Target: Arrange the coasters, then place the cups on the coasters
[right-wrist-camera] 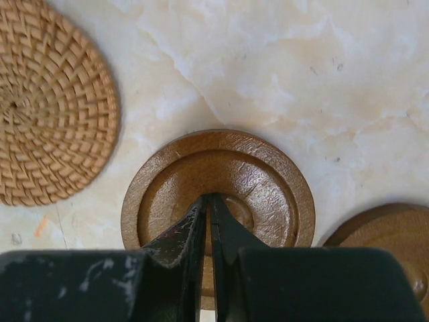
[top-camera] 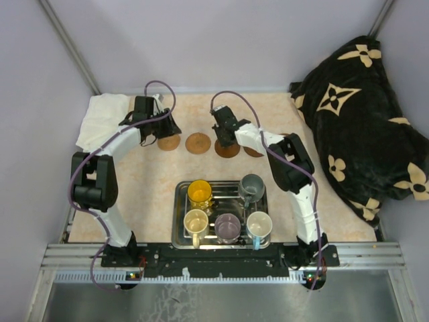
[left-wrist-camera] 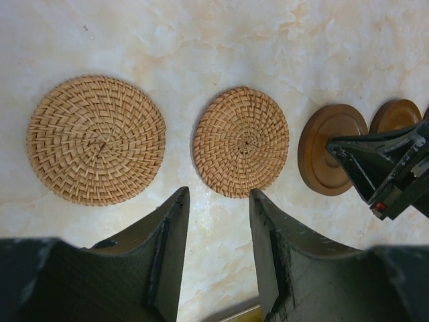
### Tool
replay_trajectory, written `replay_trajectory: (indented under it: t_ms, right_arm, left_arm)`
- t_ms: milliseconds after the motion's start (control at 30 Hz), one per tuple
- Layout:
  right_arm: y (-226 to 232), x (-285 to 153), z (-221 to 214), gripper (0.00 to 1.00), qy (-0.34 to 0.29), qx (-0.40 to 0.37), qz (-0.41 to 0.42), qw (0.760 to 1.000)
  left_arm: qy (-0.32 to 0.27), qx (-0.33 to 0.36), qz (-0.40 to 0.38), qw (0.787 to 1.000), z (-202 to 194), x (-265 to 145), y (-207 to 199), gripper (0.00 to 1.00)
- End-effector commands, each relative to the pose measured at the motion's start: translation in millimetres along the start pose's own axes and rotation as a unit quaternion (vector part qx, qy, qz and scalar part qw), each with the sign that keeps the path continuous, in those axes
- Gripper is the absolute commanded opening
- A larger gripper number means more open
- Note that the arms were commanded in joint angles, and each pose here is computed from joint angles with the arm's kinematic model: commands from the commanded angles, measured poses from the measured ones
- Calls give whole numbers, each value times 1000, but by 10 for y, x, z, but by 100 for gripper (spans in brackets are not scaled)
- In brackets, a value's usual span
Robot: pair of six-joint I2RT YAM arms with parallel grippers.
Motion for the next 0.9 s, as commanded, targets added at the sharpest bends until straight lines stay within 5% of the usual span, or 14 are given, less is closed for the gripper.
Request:
replay_trajectory:
  t_ms: [0,867]
  right_arm:
    - [27,210,-72,9,20,4,2,1000]
    - [-575,240,-319,8,49,30,-92,994]
  left_arm:
    - [-3,2,-10,1000,8,18,-57,47]
    - [4,5,0,1000,-52,64,-8,48]
Point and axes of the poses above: each gripper's point midway between its finger pads, its own x axis out along the fingers, its own y axis along the line the jaws close on, z = x × y, the point moved 1 cm from there along -x, back along the fingers, and after that the axes turned 13 degrees about x, right-handed, at the moved point
